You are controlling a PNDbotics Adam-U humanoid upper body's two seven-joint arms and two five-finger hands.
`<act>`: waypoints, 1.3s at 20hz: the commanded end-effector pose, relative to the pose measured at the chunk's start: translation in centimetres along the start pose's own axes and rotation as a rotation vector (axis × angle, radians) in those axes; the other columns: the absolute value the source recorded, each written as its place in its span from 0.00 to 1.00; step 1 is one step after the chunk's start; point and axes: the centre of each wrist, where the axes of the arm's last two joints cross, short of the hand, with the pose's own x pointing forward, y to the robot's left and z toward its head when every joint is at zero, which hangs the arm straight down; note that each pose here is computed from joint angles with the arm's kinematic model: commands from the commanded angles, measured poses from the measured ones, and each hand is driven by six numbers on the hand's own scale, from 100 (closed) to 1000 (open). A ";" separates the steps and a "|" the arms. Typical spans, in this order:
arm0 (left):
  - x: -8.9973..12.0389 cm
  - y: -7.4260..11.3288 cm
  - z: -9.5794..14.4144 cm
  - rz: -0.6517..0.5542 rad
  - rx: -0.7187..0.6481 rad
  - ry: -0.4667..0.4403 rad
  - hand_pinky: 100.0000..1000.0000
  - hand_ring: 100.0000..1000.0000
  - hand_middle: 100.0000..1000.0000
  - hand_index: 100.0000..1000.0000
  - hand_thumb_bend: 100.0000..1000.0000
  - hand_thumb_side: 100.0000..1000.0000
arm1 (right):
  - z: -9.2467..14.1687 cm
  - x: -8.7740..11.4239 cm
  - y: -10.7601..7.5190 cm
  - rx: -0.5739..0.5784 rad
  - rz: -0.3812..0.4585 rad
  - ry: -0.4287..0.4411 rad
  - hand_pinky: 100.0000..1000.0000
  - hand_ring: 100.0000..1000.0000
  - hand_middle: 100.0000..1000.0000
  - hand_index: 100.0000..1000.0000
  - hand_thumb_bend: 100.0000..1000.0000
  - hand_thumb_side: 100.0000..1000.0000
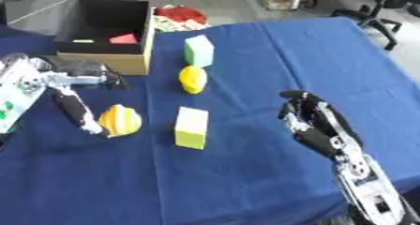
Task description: Pick up objects on the table and place them in the box.
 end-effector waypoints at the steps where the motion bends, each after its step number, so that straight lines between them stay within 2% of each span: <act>1: -0.3 0.2 0.0 -0.100 -0.105 -0.065 0.77 0.75 0.77 0.89 0.52 0.26 | -0.3 0.5 -0.6 -0.002 0.022 -0.017 0.66 0.52 0.45 0.74 0.00 0.22; 4: -0.3 -0.4 -0.6 -0.096 -0.081 -0.051 0.75 0.72 0.74 0.88 0.45 0.16 | -0.4 0.5 -0.6 -0.001 0.021 -0.018 0.66 0.52 0.45 0.74 0.00 0.22; 7: -0.3 -1.1 -1.2 -0.083 -0.055 -0.048 0.72 0.69 0.70 0.83 0.39 0.10 | -0.3 0.5 -0.6 -0.001 0.021 -0.017 0.66 0.52 0.45 0.74 0.00 0.22; 10: -0.3 -1.4 -1.5 -0.065 -0.020 -0.049 0.69 0.59 0.58 0.74 0.32 0.03 | -0.4 0.5 -0.6 -0.001 0.020 -0.018 0.66 0.52 0.45 0.74 0.00 0.22; 14: -0.6 -1.0 -0.9 -0.012 0.095 -0.036 0.64 0.47 0.42 0.62 0.21 0.03 | -0.3 0.4 -0.6 -0.004 0.020 -0.014 0.66 0.52 0.45 0.74 0.00 0.22; 16: -0.5 0.1 0.1 0.017 0.171 -0.027 0.62 0.45 0.39 0.59 0.19 0.03 | -0.3 0.4 -0.6 -0.005 0.020 -0.014 0.66 0.52 0.45 0.74 0.00 0.21; 20: -0.2 3.7 2.9 0.046 0.332 0.013 0.62 0.44 0.38 0.59 0.18 0.02 | -0.3 0.4 -0.6 -0.005 0.020 -0.011 0.66 0.52 0.45 0.74 0.00 0.21; 23: -0.6 6.2 3.8 0.099 0.458 0.102 0.63 0.44 0.38 0.60 0.17 0.01 | -0.3 0.3 -0.5 -0.002 0.019 -0.008 0.66 0.52 0.45 0.74 0.00 0.21; 26: -2.0 7.5 3.0 0.234 0.614 0.261 0.63 0.43 0.36 0.59 0.09 0.00 | -0.2 0.3 -0.4 0.001 0.015 -0.005 0.66 0.52 0.45 0.74 0.00 0.21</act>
